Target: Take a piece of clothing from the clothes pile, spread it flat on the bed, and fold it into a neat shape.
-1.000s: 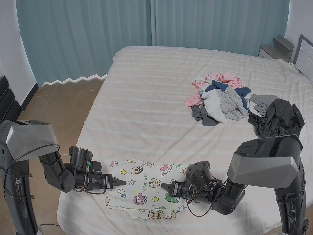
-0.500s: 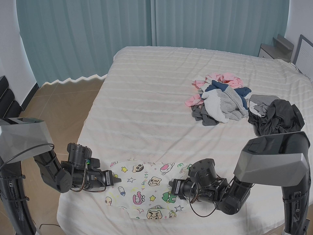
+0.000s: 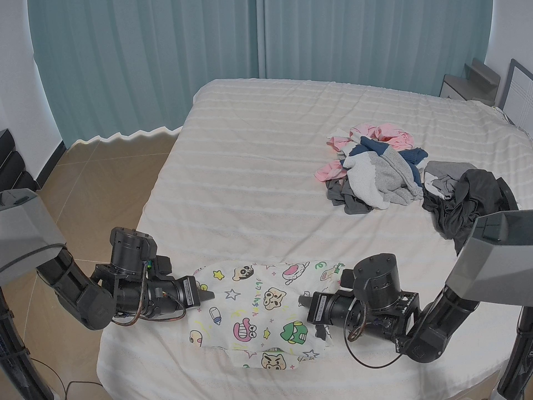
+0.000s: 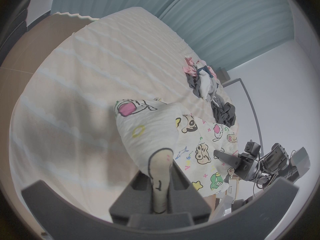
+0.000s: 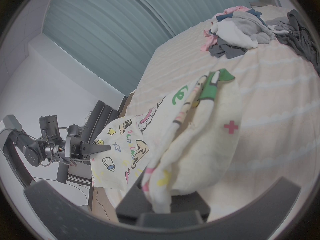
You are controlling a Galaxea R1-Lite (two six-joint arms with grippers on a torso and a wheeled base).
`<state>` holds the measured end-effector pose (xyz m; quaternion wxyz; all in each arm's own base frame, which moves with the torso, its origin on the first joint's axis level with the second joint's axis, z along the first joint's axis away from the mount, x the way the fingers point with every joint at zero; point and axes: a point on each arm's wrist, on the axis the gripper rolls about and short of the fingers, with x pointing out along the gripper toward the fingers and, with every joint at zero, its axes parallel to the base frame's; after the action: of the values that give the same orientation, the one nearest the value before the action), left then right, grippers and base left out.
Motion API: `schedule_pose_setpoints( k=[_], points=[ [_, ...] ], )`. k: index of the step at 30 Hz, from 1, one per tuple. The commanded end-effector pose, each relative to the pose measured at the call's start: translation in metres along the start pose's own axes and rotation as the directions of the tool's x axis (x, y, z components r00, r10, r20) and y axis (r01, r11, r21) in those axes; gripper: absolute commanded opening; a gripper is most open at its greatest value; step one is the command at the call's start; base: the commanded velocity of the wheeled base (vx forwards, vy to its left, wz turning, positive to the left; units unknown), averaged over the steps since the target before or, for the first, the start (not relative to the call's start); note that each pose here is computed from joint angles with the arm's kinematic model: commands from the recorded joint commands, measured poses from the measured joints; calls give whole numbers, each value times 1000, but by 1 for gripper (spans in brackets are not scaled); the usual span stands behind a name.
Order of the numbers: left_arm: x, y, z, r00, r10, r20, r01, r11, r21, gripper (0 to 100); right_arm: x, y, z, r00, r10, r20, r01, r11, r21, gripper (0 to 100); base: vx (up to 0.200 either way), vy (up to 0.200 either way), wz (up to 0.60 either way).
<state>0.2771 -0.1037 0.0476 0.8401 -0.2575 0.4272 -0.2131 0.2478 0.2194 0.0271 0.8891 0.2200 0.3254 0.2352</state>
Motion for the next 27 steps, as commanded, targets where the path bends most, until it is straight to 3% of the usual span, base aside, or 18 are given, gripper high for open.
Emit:
schedule_pose_setpoints(
  k=[1, 3, 27],
  points=[
    [-10, -13, 1, 999, -34, 23, 34, 999, 5, 0, -19, 7, 9, 999, 26, 28, -26, 1000, 1, 0, 0, 0, 0],
    [-10, -16, -2, 999, -36, 14, 36, 999, 5, 0, -20, 6, 8, 999, 22, 27, -23, 1000, 3, 0, 0, 0, 0],
    [-9, -34, -11, 999, -51, 2, 50, 998, 47, 0, -35, 2, 11, 999, 15, 37, -16, 1000, 25, 0, 0, -200, 0]
  ],
)
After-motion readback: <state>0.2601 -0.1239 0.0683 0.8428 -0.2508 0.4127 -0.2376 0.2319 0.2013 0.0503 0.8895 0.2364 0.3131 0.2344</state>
